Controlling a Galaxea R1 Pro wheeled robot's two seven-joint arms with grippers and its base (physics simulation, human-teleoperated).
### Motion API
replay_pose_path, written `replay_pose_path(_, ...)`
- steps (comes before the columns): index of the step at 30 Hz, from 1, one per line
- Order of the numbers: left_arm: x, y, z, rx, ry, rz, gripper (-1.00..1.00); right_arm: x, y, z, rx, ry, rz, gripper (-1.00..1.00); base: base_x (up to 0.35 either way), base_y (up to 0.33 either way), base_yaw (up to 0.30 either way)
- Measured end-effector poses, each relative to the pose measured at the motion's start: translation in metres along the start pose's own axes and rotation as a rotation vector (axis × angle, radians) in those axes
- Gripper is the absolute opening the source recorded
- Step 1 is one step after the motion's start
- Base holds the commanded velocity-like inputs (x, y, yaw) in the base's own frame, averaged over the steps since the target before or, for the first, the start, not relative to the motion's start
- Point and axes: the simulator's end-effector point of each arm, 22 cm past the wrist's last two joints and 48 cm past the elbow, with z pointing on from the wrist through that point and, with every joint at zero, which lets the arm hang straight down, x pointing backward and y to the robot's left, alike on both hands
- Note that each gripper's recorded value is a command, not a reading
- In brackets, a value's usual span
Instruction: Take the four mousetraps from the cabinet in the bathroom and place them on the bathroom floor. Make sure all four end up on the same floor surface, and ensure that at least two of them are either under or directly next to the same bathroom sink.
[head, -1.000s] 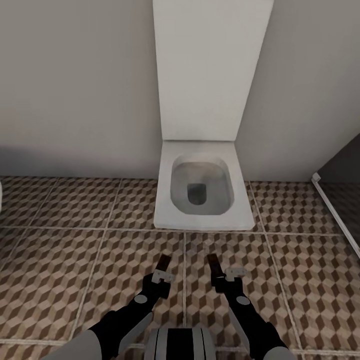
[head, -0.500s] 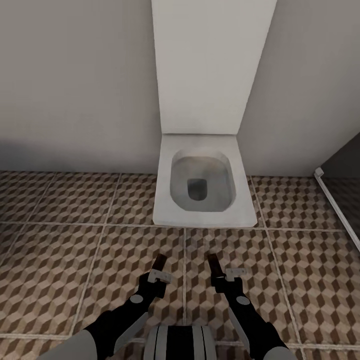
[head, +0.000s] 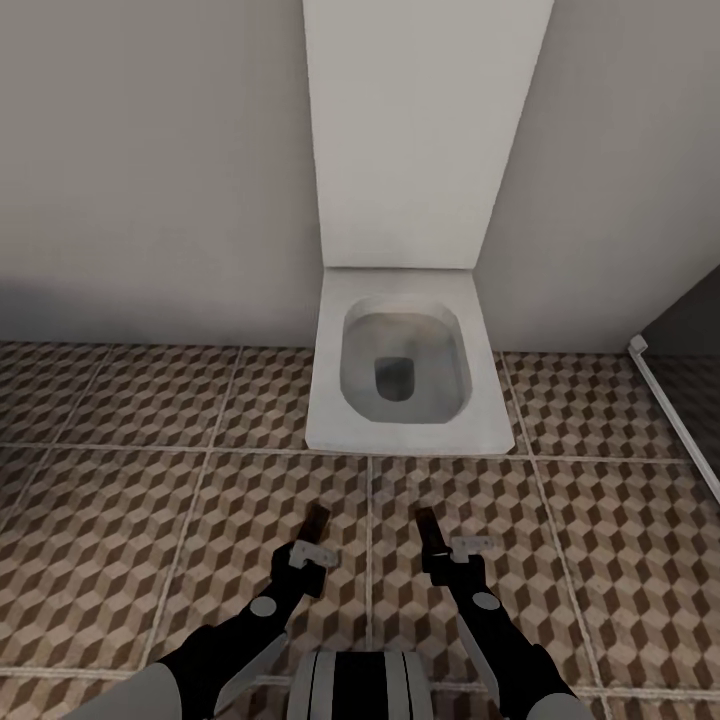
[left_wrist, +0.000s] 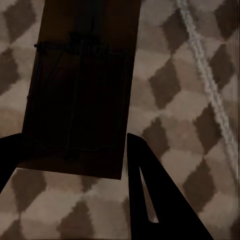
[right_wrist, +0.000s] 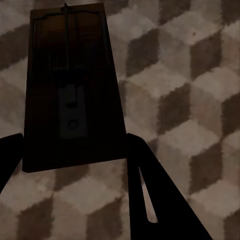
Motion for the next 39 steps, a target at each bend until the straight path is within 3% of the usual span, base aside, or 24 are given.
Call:
replay_pose_path(24,0.002,-0.005,-0.001,0.011,0.001,0.013,-1.0,0.0,0.0,0.0,0.0,-0.001,0.0,-1.0,0.0,0.0,0.0)
replay_pose_path(39,0.035,-0.012,0.011,0.027,0.06,-0.001,-1.0,0.035,0.001,0.012,-0.002,0.061,-0.001,-1.0,0.0,0.0,0.0)
